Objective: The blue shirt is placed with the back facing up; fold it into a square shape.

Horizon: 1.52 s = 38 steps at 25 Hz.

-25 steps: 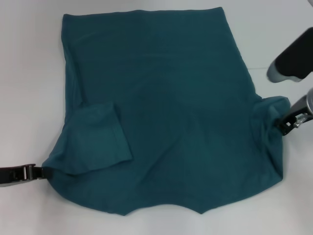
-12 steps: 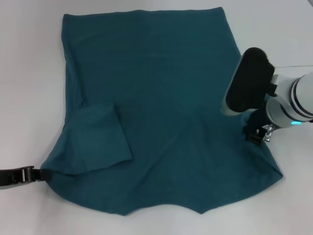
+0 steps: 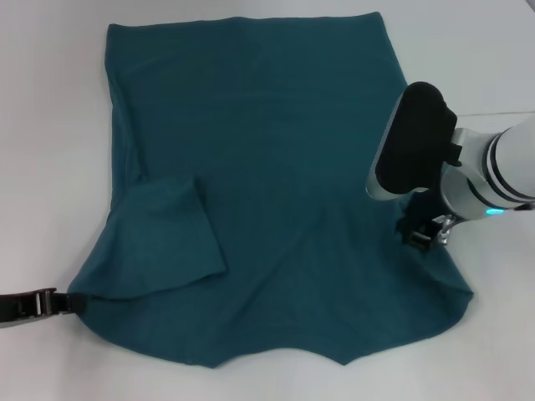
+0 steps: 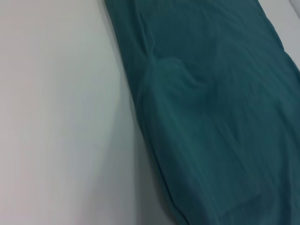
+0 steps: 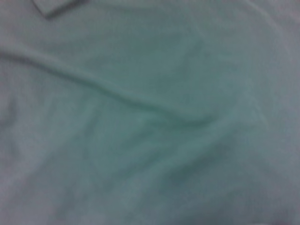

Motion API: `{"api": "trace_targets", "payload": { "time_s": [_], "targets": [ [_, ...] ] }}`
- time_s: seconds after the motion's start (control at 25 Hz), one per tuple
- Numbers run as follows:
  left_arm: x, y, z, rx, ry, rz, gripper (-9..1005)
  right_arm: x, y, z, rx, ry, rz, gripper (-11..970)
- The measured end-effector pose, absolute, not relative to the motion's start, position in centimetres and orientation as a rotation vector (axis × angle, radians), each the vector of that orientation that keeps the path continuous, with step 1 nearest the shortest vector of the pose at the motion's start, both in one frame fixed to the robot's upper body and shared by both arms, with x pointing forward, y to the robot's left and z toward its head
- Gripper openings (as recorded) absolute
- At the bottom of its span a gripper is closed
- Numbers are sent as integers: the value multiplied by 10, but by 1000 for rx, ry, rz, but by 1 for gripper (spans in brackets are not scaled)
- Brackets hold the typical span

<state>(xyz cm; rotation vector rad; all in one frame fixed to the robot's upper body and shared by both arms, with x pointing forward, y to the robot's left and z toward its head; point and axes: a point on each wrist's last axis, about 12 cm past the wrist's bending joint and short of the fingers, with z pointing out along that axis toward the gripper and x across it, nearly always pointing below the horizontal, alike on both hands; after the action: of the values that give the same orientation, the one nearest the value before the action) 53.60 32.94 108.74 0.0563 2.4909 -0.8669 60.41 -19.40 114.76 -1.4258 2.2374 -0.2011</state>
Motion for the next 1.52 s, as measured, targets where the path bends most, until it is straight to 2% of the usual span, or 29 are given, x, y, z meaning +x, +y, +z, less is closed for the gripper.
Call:
{"api": "trace_targets", "payload": {
  "time_s": [0.32, 0.48, 0.72, 0.96, 1.36, 1.52],
  "targets": [
    [536, 329, 1087, 60, 2493, -866, 2, 600, -197, 1155, -1387, 2261, 31, 51],
    [537, 328, 1088, 66, 2492, -866, 2, 603, -206, 1158, -1318, 2277, 40, 213],
    [538, 327, 1086, 69, 2494, -868, 2, 621, -243, 1169, -965, 2320, 41, 494],
    [538, 327, 1085, 72, 2493, -872, 2, 633, -269, 1164, -728, 2381, -132, 734],
    [541, 325, 1087, 85, 2490, -870, 2, 642, -270, 1137, -663, 2422, -159, 729],
    [542, 325, 1087, 87, 2490, -869, 3, 647, -268, 1125, -654, 2426, -156, 461]
  ]
}}
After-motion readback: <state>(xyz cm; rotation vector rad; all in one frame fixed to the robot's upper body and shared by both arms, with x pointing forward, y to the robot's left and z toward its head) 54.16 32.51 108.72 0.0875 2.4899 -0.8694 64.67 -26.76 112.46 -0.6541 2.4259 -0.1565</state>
